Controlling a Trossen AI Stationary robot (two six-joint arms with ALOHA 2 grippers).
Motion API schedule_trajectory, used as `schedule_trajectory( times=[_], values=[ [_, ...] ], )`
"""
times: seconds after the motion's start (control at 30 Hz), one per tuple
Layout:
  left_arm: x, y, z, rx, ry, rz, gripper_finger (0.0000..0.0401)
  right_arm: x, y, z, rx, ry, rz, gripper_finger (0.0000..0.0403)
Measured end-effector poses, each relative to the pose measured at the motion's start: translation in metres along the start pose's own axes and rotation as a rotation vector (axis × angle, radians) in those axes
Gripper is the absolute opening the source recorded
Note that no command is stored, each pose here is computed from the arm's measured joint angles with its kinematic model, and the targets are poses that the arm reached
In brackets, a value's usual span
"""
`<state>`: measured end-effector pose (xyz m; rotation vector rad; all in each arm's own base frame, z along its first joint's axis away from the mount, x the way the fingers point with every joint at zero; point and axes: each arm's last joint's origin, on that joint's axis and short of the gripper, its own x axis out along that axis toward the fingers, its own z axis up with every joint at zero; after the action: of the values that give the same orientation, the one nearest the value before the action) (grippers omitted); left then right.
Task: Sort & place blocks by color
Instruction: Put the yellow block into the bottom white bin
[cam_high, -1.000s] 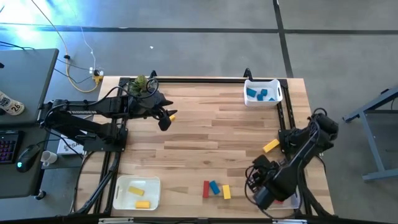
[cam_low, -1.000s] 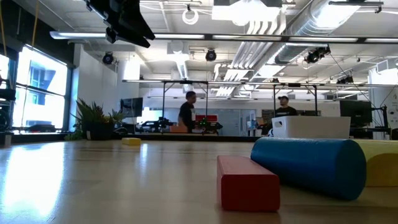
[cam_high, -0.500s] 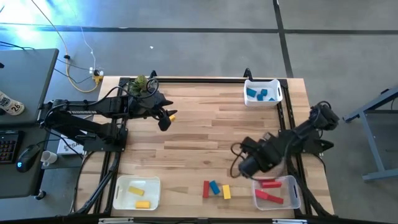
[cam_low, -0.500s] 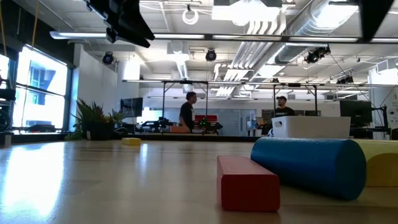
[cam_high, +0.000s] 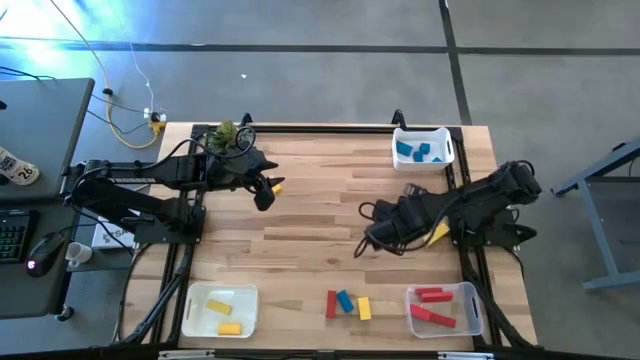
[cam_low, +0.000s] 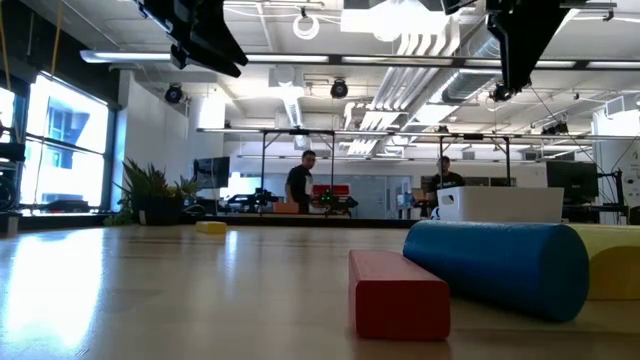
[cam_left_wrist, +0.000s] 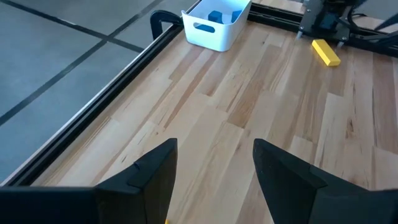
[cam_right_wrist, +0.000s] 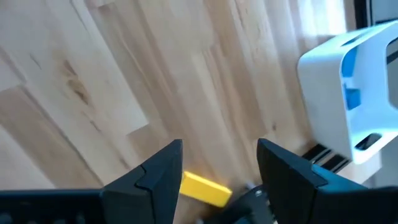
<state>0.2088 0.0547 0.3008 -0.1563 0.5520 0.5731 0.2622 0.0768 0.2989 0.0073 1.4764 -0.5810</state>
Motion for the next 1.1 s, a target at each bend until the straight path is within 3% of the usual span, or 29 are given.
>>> schedule_trajectory(
  times=[0.37,0.67,0.83,1.1],
  values=[
    [0.000,0.000,0.000,-0.008,0.000,0.000,0.0197,0.014,-0.025,0.016,-0.090,0.044,-0.020,0.0193],
    [0.000,0.000,0.000,-0.010,-0.001,0.004,0.0197,0.047,-0.045,-0.023,-0.096,0.178,-0.037,0.0193],
    [0.000,0.000,0.000,-0.011,-0.002,0.007,0.0197,0.058,-0.057,-0.036,-0.144,0.255,0.033,0.0193],
    [0.000,0.000,0.000,-0.031,-0.002,0.008,0.0197,0.088,-0.056,-0.044,-0.333,0.332,0.191,0.0193]
  ],
)
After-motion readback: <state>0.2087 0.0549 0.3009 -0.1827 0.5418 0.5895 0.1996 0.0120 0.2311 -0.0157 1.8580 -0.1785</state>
